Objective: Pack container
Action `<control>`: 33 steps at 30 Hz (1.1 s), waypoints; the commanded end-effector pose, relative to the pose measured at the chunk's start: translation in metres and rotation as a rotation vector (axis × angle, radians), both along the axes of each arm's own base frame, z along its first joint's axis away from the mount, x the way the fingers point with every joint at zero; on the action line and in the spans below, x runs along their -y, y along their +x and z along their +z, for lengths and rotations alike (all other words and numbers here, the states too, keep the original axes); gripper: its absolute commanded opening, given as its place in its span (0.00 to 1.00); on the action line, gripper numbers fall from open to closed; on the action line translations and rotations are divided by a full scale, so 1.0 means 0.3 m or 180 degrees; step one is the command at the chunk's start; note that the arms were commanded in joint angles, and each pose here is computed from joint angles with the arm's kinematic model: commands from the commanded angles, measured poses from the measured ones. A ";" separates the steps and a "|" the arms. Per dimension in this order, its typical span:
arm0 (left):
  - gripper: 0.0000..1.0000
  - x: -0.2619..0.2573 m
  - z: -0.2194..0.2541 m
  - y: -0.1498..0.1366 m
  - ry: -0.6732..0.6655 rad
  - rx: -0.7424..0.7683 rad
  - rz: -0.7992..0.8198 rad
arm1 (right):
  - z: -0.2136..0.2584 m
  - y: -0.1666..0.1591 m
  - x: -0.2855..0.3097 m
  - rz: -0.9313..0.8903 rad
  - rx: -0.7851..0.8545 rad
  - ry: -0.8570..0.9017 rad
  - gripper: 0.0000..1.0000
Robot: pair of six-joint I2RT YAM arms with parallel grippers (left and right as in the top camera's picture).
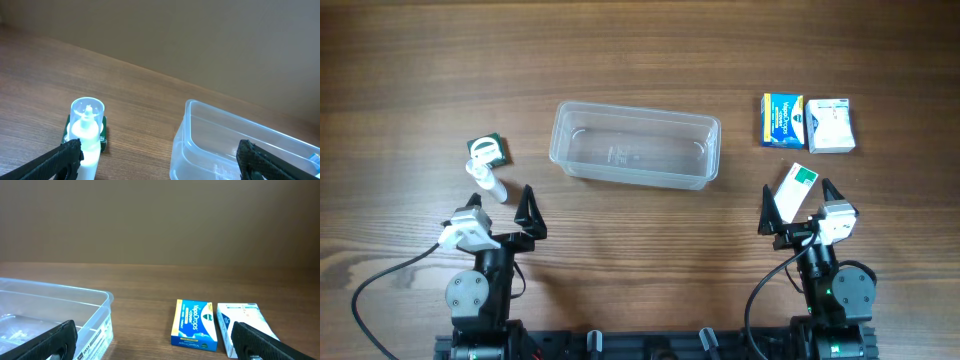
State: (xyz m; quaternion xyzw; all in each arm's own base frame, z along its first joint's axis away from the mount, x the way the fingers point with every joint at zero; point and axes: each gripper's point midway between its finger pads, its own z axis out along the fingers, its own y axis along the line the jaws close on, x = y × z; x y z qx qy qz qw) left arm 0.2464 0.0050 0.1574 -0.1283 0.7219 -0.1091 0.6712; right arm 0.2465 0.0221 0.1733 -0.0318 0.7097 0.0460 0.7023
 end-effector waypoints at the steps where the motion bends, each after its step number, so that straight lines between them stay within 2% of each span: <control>1: 1.00 0.006 -0.005 -0.001 -0.0009 -0.0008 -0.0036 | 0.005 -0.002 -0.002 0.0025 0.0033 -0.0054 1.00; 15: 1.00 0.006 -0.005 -0.001 -0.0009 -0.0008 -0.0036 | 0.020 -0.002 -0.003 0.0028 0.0093 -0.0057 1.00; 22: 1.00 0.006 -0.005 -0.001 -0.0009 -0.0008 -0.0036 | 0.017 -0.011 -0.050 0.0293 0.0064 -0.0059 1.00; 26: 1.00 0.006 -0.005 -0.001 -0.0009 -0.0008 -0.0036 | 0.072 -0.020 -0.086 0.0498 0.0035 0.0016 1.00; 33: 1.00 0.006 -0.005 -0.001 -0.0009 -0.0008 -0.0036 | 0.218 0.088 -0.061 0.0336 -0.0348 0.0028 1.00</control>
